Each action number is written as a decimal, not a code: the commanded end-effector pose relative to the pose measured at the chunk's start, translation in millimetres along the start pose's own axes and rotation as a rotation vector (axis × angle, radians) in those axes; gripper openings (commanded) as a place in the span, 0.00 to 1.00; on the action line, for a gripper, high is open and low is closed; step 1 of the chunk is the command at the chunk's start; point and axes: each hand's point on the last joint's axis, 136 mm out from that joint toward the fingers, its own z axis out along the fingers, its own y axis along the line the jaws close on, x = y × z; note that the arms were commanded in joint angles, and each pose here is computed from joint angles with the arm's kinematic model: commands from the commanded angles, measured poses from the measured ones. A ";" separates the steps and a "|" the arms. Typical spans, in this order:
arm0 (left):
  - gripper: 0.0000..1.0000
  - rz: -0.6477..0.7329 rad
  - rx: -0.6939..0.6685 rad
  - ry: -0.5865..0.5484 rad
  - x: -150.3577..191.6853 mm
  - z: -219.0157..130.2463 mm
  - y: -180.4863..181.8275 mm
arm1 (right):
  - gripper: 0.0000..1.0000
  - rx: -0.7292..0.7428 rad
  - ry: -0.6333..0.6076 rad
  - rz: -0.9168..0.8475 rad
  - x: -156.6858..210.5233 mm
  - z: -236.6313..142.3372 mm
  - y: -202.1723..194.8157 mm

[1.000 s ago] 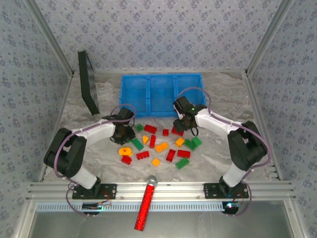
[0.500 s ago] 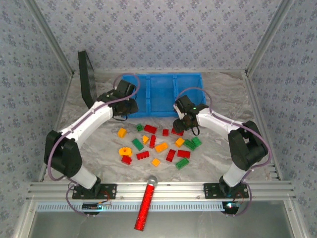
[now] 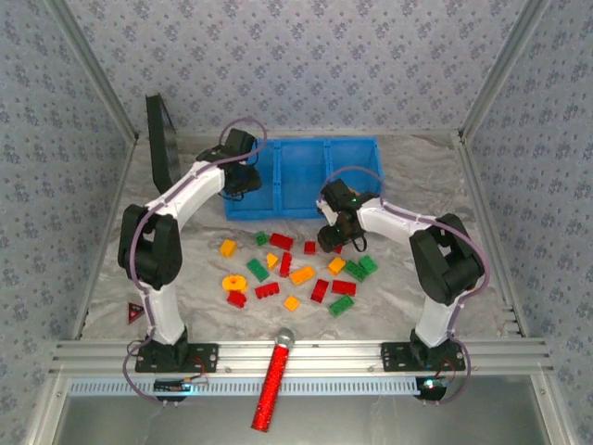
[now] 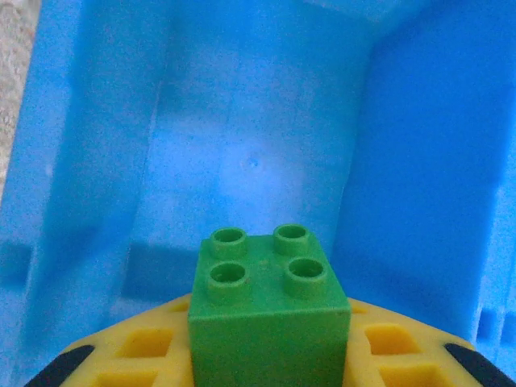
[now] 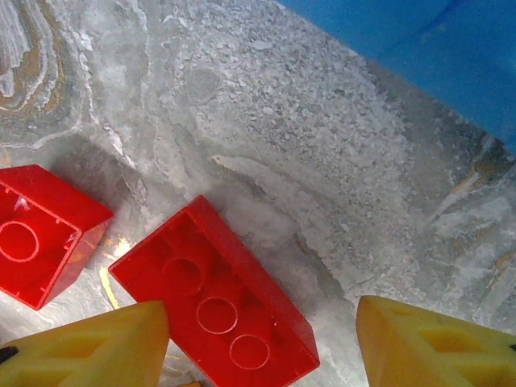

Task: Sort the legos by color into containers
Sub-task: Place the lego in the container, then pick up the lego from the center of the table.

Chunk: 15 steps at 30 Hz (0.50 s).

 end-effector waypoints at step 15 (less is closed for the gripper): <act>0.22 0.007 0.022 0.071 -2.5 49.2 -11.6 | 0.60 0.031 0.127 -0.050 25.5 22.6 5.4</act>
